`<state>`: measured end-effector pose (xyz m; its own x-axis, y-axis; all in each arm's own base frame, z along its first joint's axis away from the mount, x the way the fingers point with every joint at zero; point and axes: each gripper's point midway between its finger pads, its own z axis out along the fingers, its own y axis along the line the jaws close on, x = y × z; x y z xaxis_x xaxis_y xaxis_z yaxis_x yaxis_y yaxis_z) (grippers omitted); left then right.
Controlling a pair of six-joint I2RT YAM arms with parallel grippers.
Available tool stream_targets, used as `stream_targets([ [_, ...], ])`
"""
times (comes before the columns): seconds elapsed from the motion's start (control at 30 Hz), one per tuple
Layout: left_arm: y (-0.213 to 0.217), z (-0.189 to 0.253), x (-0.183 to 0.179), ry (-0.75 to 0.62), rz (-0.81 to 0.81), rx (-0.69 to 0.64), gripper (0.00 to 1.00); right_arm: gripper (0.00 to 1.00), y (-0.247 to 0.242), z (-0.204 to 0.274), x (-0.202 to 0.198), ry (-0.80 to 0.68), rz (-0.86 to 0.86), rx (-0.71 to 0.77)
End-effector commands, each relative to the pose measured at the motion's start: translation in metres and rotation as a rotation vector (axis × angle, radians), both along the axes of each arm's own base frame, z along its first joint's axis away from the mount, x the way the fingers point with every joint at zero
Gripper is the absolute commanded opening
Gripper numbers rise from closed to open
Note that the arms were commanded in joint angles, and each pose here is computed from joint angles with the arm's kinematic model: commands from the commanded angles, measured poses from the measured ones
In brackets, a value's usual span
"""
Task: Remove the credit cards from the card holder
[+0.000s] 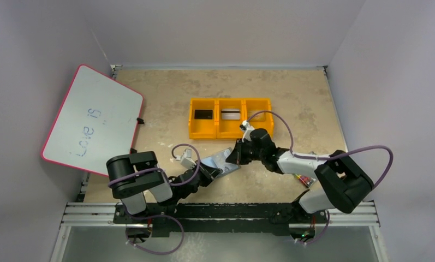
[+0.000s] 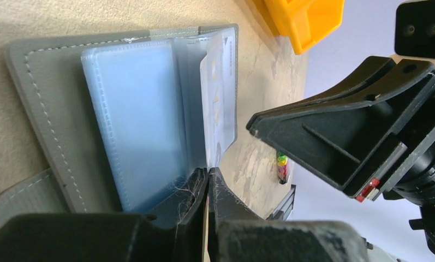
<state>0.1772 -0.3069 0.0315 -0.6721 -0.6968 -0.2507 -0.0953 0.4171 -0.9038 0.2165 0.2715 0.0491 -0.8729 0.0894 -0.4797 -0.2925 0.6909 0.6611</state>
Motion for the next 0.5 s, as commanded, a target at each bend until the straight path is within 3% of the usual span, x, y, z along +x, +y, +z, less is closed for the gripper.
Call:
stream_targets([
  [0.0, -0.007, 0.002, 0.000, -0.003, -0.011, -0.012, 0.02, 0.01, 0.004, -0.011, -0.003, 0.017, 0.021, -0.050],
  [0.23, -0.003, 0.000, -0.001, 0.004, -0.002, 0.000, 0.02, 0.00, -0.022, -0.031, 0.000, 0.041, -0.112, -0.156],
  [0.47, -0.005, 0.000, -0.001, 0.003, -0.008, 0.002, 0.05, 0.00, -0.024, -0.045, -0.009, 0.079, -0.092, -0.171],
])
